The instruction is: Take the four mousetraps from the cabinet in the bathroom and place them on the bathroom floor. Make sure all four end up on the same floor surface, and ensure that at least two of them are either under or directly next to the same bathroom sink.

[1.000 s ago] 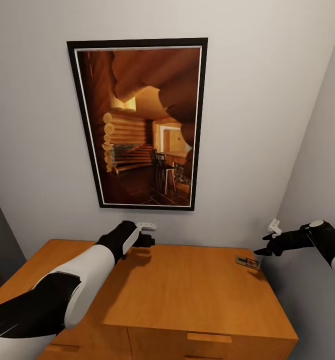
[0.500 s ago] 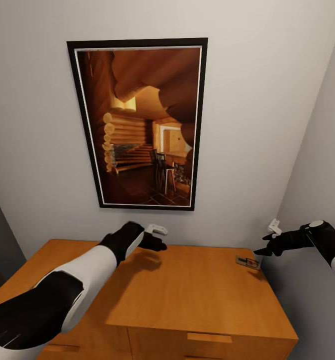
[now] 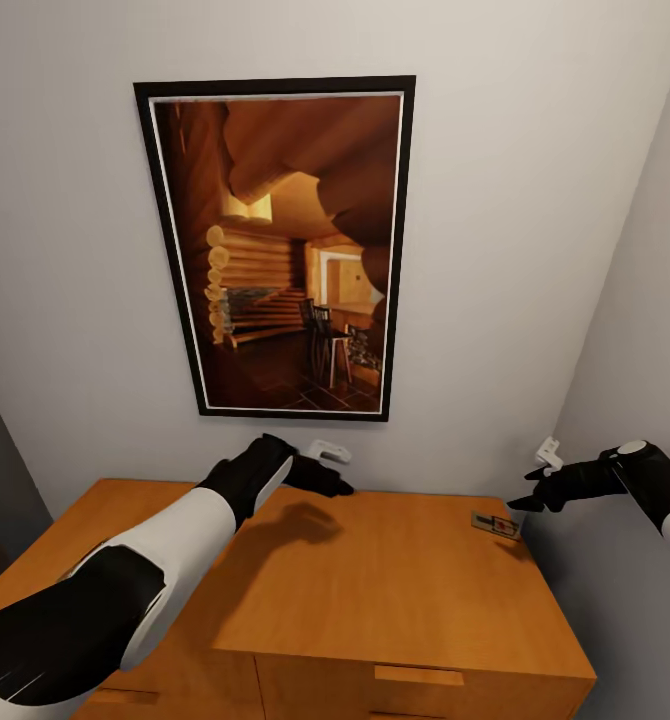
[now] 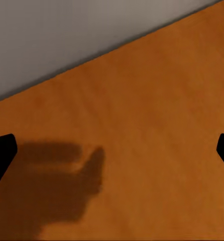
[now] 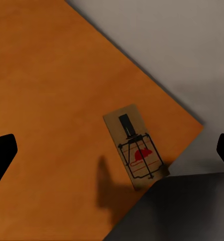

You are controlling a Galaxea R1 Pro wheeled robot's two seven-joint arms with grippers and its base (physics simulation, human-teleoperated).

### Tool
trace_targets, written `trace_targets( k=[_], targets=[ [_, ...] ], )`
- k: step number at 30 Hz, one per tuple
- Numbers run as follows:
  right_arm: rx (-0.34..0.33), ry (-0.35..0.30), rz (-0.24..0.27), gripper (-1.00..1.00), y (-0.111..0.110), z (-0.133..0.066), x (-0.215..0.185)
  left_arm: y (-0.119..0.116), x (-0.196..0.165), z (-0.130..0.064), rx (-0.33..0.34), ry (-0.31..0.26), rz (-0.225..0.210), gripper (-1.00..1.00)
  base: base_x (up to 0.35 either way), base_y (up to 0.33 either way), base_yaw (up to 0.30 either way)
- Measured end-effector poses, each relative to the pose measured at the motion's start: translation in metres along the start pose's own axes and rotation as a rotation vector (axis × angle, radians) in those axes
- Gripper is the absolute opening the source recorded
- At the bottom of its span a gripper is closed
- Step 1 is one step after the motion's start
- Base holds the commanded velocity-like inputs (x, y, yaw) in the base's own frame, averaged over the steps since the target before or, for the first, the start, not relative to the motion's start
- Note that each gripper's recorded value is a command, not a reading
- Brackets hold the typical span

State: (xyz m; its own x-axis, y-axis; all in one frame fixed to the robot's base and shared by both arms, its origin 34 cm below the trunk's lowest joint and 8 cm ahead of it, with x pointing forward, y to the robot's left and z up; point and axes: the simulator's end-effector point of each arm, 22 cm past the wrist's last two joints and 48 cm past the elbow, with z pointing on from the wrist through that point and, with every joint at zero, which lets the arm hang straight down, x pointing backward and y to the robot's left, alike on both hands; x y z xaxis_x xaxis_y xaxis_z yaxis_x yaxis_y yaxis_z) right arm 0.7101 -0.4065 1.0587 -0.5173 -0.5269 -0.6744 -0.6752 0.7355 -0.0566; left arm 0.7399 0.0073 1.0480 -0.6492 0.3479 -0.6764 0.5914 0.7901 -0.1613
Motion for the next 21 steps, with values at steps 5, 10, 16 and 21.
trace_targets(
  k=[5,10,16,21],
  targets=[
    [-0.001,0.0,-0.001,1.0,0.001,0.001,-0.001,-0.025,0.0,-0.001,0.113,-0.006,0.005,1.0,0.0,0.0,0.0],
    [-0.004,0.001,-0.002,1.0,0.002,0.003,-0.002,-0.034,0.004,0.001,0.157,-0.006,0.005,1.0,0.0,0.0,0.0],
    [-0.005,0.001,-0.002,1.0,0.003,0.004,-0.002,-0.038,0.01,0.006,0.175,-0.031,0.016,1.0,0.0,0.0,0.0],
    [-0.005,0.001,-0.003,1.0,0.003,0.004,-0.002,-0.04,0.016,0.01,0.179,-0.042,0.019,1.0,0.0,0.0,0.0]
  ],
)
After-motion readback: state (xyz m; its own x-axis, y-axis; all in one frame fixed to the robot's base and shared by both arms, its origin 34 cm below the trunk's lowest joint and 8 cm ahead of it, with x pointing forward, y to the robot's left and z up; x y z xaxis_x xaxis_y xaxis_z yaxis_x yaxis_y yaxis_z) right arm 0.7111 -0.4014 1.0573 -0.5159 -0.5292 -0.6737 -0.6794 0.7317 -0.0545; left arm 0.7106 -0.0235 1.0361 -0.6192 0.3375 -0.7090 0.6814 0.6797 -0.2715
